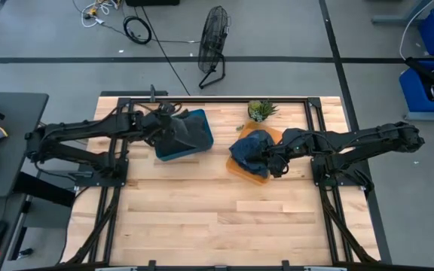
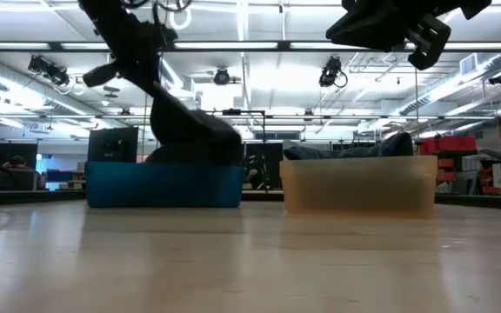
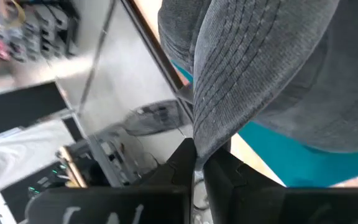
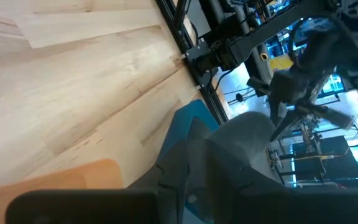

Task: Pick & Place hat
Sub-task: Put the black cap into the blue bin

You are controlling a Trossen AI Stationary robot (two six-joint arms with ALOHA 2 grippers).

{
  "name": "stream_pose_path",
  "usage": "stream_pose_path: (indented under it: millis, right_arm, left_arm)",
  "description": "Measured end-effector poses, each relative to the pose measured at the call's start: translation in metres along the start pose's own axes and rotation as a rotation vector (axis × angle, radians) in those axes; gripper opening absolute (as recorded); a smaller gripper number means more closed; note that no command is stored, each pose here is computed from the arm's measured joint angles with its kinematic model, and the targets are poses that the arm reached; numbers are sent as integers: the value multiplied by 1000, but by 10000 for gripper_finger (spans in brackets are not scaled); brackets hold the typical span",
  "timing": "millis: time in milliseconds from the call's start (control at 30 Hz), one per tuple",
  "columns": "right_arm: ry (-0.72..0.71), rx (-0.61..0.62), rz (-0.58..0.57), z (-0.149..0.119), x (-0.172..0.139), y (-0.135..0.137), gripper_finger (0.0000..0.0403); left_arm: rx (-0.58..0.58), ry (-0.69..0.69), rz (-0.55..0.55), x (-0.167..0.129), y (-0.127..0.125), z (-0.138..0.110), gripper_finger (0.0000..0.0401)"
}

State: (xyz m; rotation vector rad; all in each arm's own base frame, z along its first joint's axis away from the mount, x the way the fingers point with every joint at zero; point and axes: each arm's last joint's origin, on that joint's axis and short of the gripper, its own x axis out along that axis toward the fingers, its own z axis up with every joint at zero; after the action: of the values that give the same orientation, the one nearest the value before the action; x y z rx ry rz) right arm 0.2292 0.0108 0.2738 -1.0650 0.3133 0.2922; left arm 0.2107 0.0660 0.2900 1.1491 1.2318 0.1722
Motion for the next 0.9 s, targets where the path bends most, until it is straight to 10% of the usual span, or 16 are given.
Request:
stream_pose_path:
  millis: [900]
  right_arm:
    - [23,2,44,-2,0,4,55]
  left_arm:
    - [-131,131,-107,57,-2,5,109]
